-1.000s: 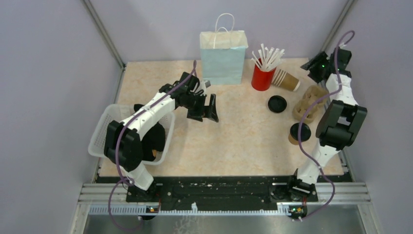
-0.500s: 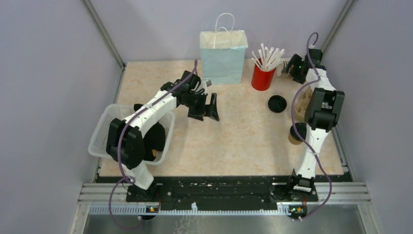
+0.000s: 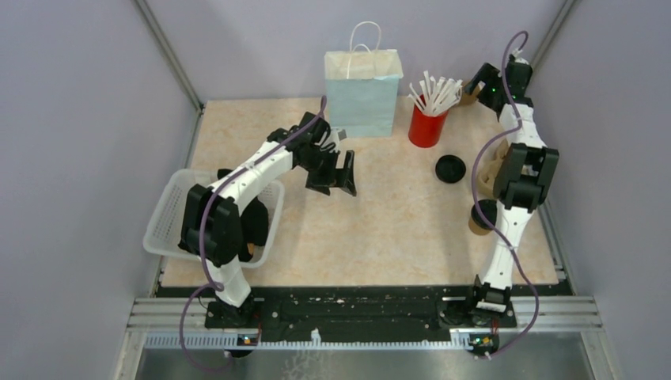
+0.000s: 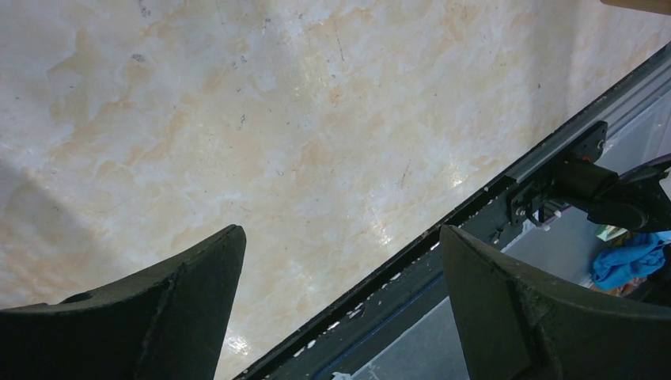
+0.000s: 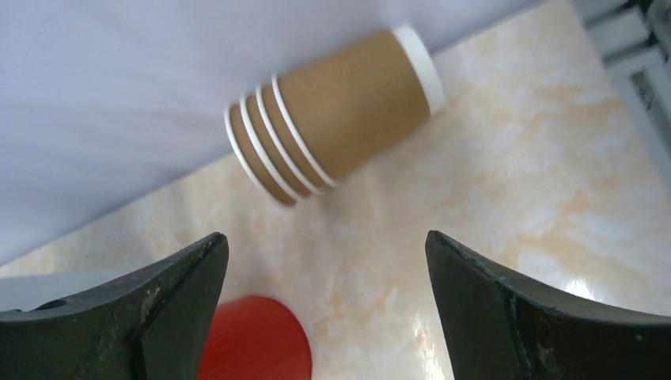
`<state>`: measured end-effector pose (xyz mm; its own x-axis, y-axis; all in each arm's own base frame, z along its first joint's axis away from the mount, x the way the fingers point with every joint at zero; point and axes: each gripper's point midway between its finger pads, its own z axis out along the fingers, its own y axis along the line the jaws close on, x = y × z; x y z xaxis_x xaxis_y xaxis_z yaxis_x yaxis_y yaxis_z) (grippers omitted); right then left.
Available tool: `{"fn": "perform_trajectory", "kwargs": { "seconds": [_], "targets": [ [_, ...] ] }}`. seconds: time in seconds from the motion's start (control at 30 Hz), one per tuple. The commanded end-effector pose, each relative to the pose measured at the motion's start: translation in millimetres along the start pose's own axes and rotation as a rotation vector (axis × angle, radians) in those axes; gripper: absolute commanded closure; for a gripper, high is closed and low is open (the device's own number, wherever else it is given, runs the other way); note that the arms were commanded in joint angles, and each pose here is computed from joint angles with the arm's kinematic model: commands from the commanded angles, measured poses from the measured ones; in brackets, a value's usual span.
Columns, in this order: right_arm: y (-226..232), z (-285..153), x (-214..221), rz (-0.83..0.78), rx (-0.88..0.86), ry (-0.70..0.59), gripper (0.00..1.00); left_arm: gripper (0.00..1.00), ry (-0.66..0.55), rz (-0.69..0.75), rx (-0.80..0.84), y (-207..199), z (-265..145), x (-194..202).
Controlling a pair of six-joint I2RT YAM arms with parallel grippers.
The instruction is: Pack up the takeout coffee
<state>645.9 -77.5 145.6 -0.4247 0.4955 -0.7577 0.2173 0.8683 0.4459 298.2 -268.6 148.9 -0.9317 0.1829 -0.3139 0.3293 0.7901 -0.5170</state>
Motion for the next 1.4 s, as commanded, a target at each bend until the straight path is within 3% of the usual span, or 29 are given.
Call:
{"fn": "perform_trajectory", "kwargs": {
  "seconds": [0.0,0.2,0.5,0.67,0.77,0.93,1.1,1.27,1.37],
  "targets": [
    [28.3,9.9,-47.3,-0.127,-0.046,-0.176,0.06,0.02,-0.024,0.033,-0.016,2.7,-4.5,-14.1],
    [57.2,37.0,-31.9,-0.187,-0.041,-0.22,0.06,0.02,-0.002,0.019,-0.029,9.1,-2.6,-9.6],
    [38.2,58.3,-6.4,-0.26,0.206,-0.215,0.08,0.02,0.014,-0.002,-0.036,11.4,-1.2,-8.0],
    [8.4,55.6,-2.1,-0.278,0.367,-0.226,0.22,0.02,0.017,-0.009,-0.038,11.8,-0.8,-9.5],
    [2.1,57.3,-5.4,-0.289,0.379,-0.244,0.32,0.02,0.02,-0.014,-0.034,11.0,0.3,-9.8],
    [0.8,57.0,-12.1,-0.271,0.367,-0.255,0.72,0.02,0.014,-0.015,-0.038,10.3,-1.4,-12.7],
    [8.0,35.0,-19.4,-0.255,0.369,-0.233,0.98,0.02,0.007,-0.021,-0.033,8.6,-1.7,-15.0],
    [11.9,-16.4,-24.6,-0.176,0.337,-0.2,1.0,0.01,-0.007,-0.032,-0.002,2.1,-1.0,-16.7],
    [16.6,-50.5,-21.6,-0.058,0.288,-0.109,1.0,0.02,-0.017,-0.037,0.008,1.0,-2.6,-14.0]
  ]
}}
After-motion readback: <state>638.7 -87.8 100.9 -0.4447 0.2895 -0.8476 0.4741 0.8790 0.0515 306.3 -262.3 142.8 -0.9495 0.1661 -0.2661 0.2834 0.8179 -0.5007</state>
